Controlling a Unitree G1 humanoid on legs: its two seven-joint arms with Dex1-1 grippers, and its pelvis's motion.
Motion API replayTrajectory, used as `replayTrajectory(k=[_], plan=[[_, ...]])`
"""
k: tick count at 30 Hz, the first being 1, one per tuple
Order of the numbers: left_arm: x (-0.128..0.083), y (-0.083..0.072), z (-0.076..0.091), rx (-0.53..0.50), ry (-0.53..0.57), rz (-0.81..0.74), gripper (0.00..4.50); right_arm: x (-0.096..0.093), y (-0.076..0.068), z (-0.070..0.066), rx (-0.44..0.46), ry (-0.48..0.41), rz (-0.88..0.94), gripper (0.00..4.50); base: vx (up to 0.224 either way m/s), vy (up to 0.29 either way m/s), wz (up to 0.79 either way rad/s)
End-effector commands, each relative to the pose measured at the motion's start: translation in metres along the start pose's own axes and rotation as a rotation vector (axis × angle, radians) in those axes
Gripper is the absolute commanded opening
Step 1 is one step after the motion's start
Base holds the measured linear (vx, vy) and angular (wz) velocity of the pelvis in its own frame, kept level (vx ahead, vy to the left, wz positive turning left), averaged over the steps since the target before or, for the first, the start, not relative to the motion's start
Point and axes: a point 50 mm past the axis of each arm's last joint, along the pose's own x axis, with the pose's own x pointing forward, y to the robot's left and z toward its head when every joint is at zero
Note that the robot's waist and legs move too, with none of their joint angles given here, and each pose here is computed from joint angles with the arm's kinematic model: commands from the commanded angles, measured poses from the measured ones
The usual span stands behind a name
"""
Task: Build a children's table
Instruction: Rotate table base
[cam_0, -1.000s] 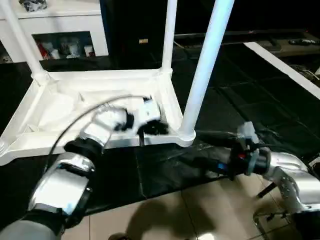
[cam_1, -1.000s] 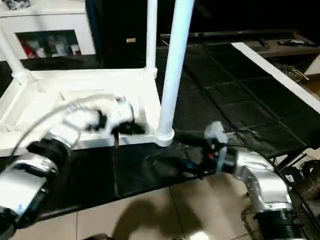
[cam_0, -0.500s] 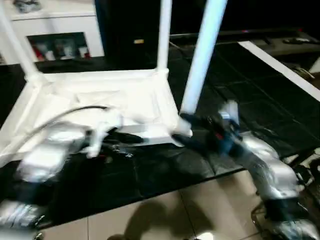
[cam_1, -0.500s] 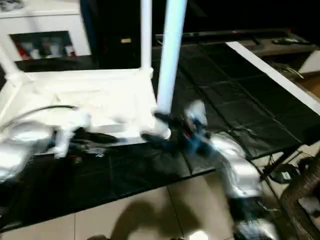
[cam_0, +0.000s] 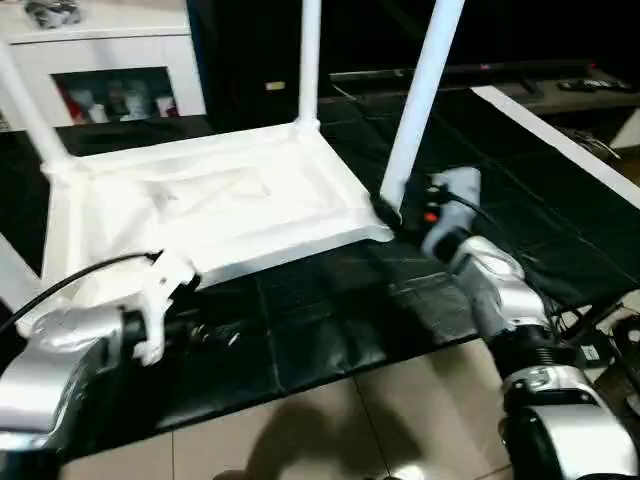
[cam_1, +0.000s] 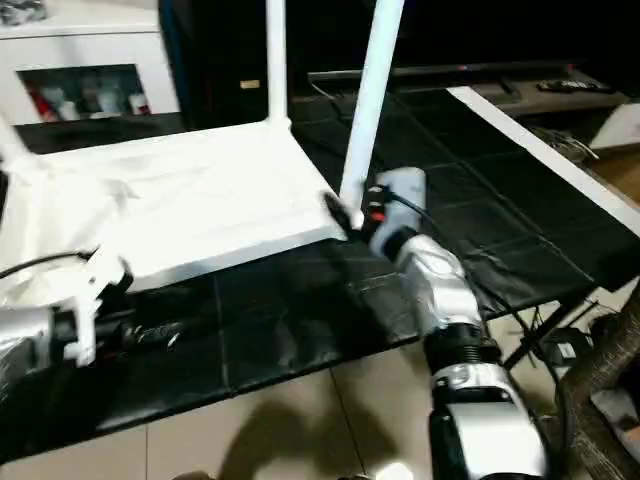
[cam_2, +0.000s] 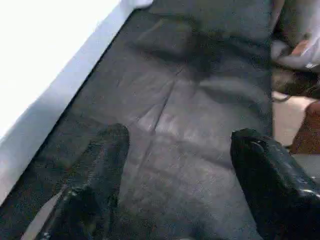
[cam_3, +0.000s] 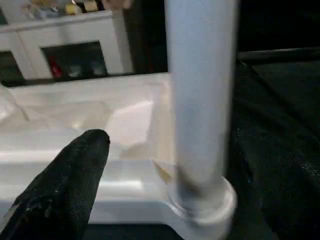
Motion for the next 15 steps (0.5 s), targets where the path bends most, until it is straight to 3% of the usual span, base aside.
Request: replayTrajectory(k=[1,5,6,10,15], plan=[[-0.011,0.002,-0.009,-0.009,0.041,0.054,3.94,0.0,0.002,-0.001,-0.053,0.022,0.042,4.5,0.0,0.0,0.0],[-0.033,-0.002,-0.019,-0.069,0.088,0.055,4.16,-0.008,0.013,-0.016,-0.061,0.088,0.186,4.5,0.0,0.0,0.0],[-0.047,-0.004,-0.024,-0.093,0.129,0.053,4.16,-0.015,0.022,-0.024,-0.06,0.134,0.317,4.5,0.0,0.0,0.0],[-0.078,0.003,-0.028,-0.125,0.202,0.107,4.46,-0.034,0.041,-0.031,-0.025,0.175,0.582,4.5,0.0,0.0,0.0],[-0.12,0.015,-0.032,-0.162,0.315,0.195,4.46,-0.05,0.056,-0.035,0.015,0.244,0.78,4.5,0.0,0.0,0.0]])
